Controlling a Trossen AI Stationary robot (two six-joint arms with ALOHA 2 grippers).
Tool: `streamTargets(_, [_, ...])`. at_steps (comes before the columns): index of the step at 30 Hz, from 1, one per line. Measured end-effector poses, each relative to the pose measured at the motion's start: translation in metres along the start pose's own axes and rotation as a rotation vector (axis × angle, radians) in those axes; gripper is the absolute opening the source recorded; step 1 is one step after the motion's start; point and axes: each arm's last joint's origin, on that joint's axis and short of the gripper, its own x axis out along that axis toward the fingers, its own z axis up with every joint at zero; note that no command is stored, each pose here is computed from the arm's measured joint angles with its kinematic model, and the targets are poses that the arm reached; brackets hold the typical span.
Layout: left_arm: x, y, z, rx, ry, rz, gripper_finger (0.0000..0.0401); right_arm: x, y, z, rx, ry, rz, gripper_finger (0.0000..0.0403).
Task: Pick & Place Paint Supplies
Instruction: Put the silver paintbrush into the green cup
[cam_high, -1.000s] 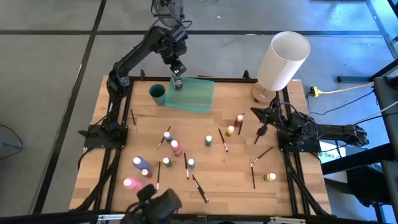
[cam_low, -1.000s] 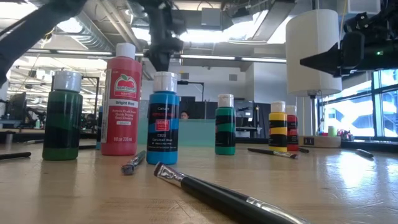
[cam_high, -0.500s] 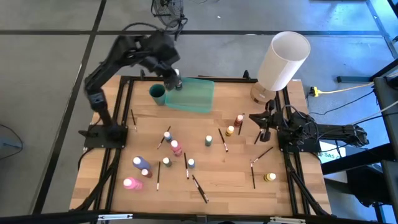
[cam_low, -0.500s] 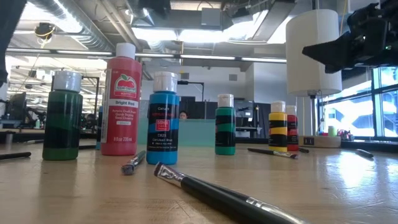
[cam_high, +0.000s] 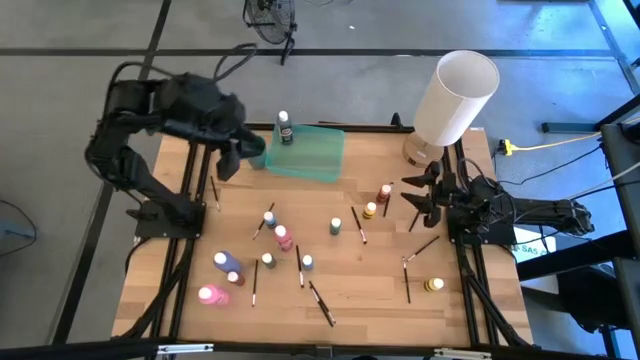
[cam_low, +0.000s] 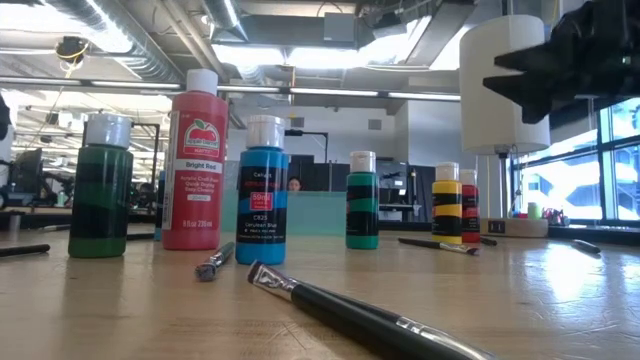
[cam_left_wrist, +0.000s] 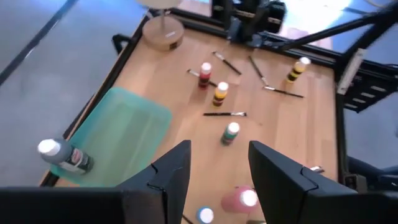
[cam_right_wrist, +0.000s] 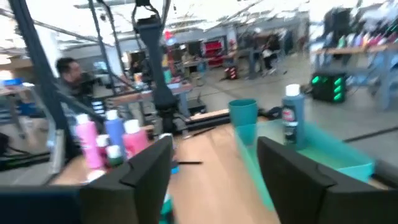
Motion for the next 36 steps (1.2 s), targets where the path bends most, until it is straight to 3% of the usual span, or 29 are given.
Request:
streamTargets(5, [-0.011, -0.013, -0.007, 0.043, -0.032, 0.006, 0.0157, 0.005, 0.009, 0.010, 0.072, 0.088, 0.117, 0.0275])
streamTargets(12, [-0.005, -0.028, -0.027, 0.109, 0.041, -0.011, 0.0158, 0.019, 0.020, -0.012, 0.187, 0.325, 0.194, 0.0268])
streamTargets(15, [0.004, -0.032, -0.042, 0.154, 0.108, -0.009, 0.0155, 0.024, 0.023, -0.016, 0.166, 0.384, 0.158, 0.0266])
streamTargets(20, [0.015, -0.033, -0.069, 0.146, 0.204, -0.001, 0.0156, 0.040, 0.039, 0.004, 0.074, 0.419, 0.150, 0.0266])
streamTargets(24, [0.015, -0.031, -0.092, 0.152, 0.218, 0.039, 0.0156, 0.055, 0.057, 0.022, -0.027, 0.511, 0.085, 0.0260])
streamTargets(28, [0.014, -0.030, -0.111, 0.163, 0.098, 0.067, 0.0155, 0.075, 0.074, 0.035, -0.068, 0.623, -0.022, 0.0250])
streamTargets(36, [0.040, -0.033, -0.142, 0.143, -0.187, 0.035, 0.0156, 0.109, 0.095, 0.035, 0.187, 0.994, -0.246, 0.0240])
